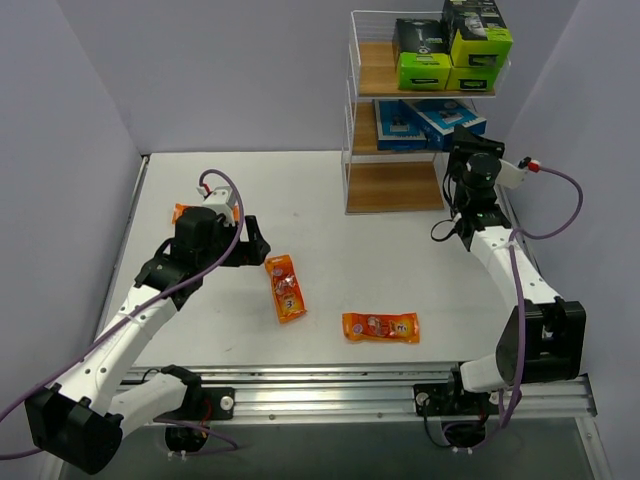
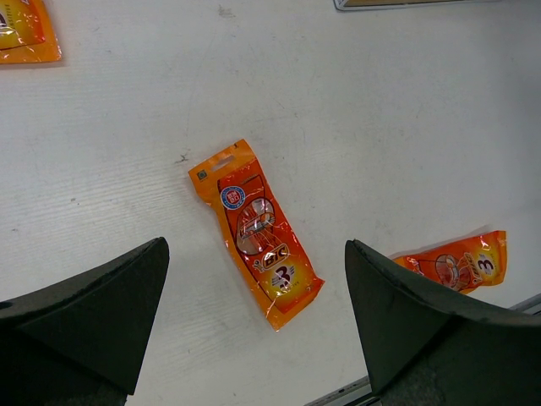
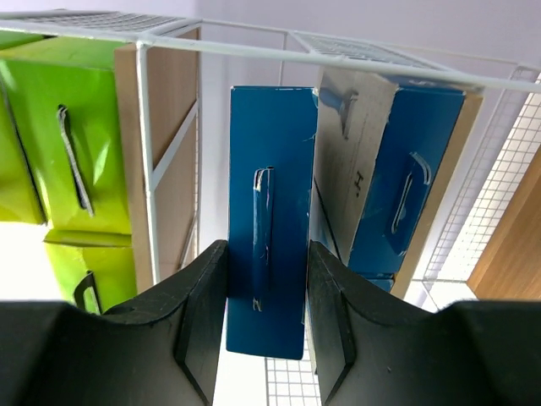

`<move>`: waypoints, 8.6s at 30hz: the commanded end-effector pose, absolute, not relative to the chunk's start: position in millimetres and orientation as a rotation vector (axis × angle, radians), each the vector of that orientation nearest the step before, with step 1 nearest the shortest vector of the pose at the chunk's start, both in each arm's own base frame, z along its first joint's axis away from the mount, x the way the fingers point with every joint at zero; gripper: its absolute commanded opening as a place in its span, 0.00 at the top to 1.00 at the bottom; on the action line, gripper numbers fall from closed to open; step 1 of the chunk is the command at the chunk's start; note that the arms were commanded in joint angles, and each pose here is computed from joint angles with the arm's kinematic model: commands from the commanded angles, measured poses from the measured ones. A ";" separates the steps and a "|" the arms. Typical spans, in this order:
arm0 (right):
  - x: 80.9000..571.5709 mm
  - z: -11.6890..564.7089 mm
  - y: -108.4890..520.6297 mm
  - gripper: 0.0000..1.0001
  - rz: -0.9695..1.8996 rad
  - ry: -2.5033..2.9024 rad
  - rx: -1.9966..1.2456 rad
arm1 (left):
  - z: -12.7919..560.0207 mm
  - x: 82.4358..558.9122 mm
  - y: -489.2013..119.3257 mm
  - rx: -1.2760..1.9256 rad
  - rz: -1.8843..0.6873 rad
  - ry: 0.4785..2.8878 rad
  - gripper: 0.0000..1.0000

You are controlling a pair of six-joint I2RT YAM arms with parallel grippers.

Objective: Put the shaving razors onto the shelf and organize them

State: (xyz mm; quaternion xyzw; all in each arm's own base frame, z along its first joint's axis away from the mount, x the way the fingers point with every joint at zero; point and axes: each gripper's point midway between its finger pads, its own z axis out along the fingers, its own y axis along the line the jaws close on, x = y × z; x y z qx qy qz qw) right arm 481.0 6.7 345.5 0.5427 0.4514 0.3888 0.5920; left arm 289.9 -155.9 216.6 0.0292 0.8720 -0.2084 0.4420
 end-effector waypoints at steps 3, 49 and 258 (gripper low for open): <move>484.4 377.5 9.0 1.00 0.968 0.940 1.199 | 233.8 294.1 -160.8 0.095 -0.542 2.123 0.06; 478.7 341.2 72.0 0.68 1.103 1.368 1.064 | 231.2 293.4 -162.2 0.100 -0.560 2.140 0.06; 380.1 294.6 42.0 0.34 0.829 1.610 0.819 | 227.0 308.6 -116.1 -0.002 -0.303 2.155 0.06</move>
